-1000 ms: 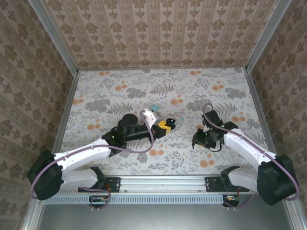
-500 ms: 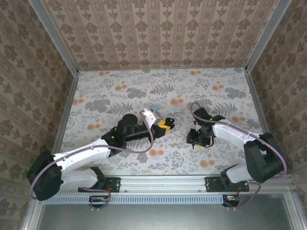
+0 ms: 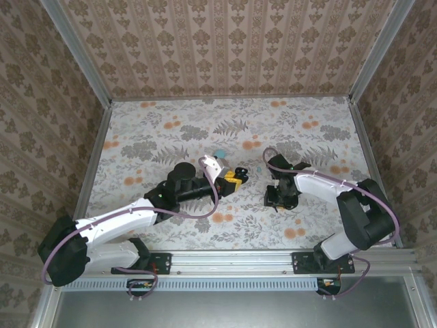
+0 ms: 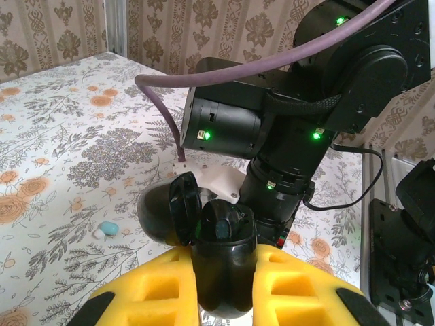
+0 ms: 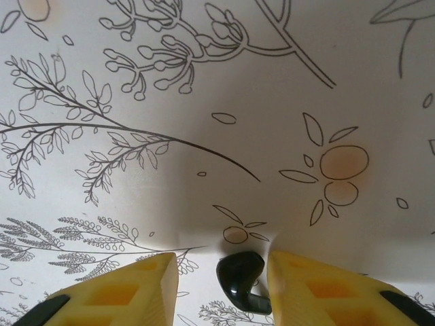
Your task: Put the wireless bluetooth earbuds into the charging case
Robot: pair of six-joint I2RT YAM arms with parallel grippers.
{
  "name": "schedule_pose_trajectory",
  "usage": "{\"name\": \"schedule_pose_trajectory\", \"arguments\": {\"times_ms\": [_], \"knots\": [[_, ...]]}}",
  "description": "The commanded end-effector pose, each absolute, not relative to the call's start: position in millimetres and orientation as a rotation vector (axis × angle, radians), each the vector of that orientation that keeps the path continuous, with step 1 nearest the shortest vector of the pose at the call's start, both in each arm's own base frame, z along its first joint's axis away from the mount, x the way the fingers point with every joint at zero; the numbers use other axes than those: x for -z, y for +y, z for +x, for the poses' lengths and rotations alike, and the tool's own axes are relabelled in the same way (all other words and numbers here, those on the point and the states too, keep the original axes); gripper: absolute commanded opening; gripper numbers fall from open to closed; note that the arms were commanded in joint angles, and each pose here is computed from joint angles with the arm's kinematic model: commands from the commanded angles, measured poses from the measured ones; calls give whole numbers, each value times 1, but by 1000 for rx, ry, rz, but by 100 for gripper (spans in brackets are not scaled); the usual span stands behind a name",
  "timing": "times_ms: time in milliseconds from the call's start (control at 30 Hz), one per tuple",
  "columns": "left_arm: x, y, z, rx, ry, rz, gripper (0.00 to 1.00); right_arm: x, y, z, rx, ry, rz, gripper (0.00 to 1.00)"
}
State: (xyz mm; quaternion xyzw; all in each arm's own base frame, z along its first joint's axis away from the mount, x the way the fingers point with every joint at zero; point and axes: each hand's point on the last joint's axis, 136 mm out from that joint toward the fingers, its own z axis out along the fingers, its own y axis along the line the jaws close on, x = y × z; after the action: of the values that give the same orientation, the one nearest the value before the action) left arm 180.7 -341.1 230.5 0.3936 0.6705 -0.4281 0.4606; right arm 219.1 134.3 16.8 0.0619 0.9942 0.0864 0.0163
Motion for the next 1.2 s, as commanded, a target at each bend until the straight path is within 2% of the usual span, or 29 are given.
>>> {"name": "schedule_pose_trajectory", "arguments": {"times_ms": [0, 567, 933, 1167], "knots": [[-236, -341, 177, 1042, 1624, 987, 0, -18, 129, 218, -166, 3112, 151, 38], [-234, -341, 177, 1045, 1624, 988, 0, -12, 120, 204, 30, 3175, 118, 29], [-234, -336, 176, 1034, 1622, 977, 0, -21, 128, 221, 32, 3149, 99, 31], [-234, -335, 176, 1029, 1624, 973, 0, -15, 127, 215, 61, 3180, 78, 29]]}}
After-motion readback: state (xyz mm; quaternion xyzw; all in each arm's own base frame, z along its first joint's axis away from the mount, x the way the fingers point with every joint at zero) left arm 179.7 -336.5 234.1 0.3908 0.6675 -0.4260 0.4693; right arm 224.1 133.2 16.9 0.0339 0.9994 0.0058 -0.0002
